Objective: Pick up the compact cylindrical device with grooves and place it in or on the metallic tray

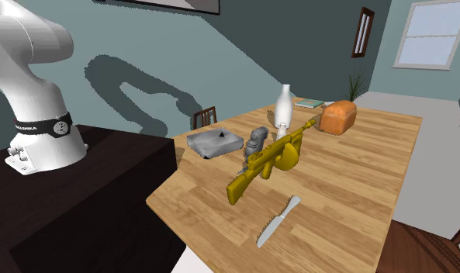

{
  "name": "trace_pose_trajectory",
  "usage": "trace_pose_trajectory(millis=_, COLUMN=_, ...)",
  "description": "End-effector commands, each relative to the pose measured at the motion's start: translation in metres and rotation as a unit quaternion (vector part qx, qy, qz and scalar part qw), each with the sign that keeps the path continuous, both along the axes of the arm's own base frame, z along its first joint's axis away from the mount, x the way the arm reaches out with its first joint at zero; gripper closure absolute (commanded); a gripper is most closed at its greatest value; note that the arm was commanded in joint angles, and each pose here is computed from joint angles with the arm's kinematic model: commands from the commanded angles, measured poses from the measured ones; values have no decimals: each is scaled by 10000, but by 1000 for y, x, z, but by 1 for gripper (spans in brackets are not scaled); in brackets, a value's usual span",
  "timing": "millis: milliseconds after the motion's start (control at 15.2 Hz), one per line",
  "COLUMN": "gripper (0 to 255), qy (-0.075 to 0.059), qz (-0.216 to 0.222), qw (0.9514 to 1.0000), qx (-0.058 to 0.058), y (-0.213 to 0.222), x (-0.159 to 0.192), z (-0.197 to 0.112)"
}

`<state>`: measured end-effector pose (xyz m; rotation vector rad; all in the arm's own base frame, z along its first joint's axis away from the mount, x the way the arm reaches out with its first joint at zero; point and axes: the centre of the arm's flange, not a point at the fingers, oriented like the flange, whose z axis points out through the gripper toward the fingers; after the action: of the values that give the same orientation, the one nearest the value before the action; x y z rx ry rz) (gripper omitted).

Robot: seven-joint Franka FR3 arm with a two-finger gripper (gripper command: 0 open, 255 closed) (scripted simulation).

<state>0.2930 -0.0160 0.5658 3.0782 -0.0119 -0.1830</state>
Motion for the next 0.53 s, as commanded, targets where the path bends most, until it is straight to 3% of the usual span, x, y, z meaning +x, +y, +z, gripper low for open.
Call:
trace_pose_trajectory(millis=0, gripper=0, qy=0, qz=0, qw=10000, qx=0, y=0, x=0, z=0)
trace_pose_trajectory(millis=462, gripper=0, qy=42, qz=617, qw=9980, qx=105, y=40, x=60, z=-58)
